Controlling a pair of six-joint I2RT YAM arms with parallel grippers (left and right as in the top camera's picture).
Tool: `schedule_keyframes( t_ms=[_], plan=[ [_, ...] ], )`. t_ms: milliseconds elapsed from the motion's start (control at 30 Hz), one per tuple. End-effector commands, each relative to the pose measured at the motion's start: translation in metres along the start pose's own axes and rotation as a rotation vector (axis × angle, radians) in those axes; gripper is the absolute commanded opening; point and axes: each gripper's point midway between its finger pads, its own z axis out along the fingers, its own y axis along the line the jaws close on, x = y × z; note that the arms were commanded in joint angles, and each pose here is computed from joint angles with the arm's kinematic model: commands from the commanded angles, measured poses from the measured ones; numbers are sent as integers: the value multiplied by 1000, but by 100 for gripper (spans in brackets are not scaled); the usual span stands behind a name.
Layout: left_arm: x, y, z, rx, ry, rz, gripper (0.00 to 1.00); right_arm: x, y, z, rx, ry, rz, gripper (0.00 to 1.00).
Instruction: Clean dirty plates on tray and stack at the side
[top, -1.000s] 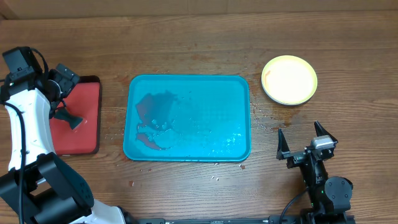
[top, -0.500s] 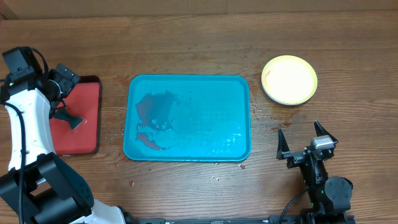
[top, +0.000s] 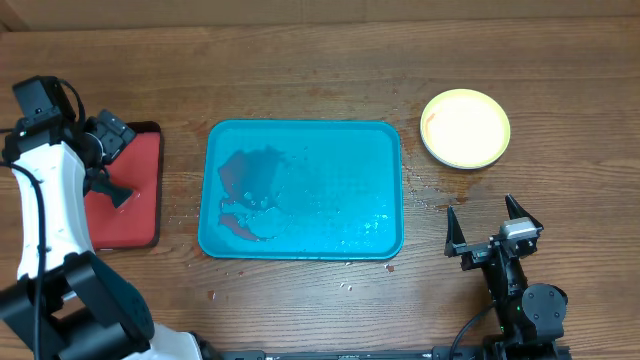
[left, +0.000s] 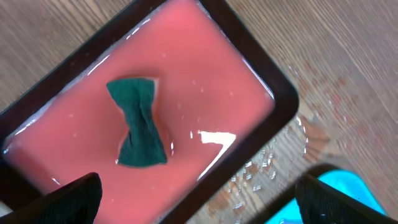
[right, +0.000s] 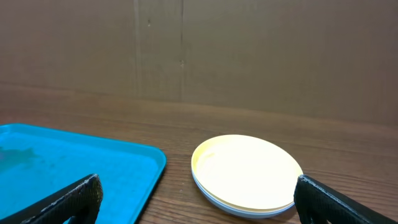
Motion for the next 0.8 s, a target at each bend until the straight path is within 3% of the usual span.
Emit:
schedule_keyframes(
  t_ms=[0,233,400,500,767],
  plan=[
    [12,-4,-34,28,-60,87,100,2,0,0,4,-3,6,100],
    [55,-39,-63,230,-248,395,100,2,0,0,4,-3,6,100],
    [118,-79,-107,544,-509,846,100,2,0,0,4,-3,6,100],
    [141,-67,-122,586,-633,881,100,2,0,0,4,-3,6,100],
    [165,-42,-134,622,-763,861,100,2,0,0,4,-3,6,100]
  ],
)
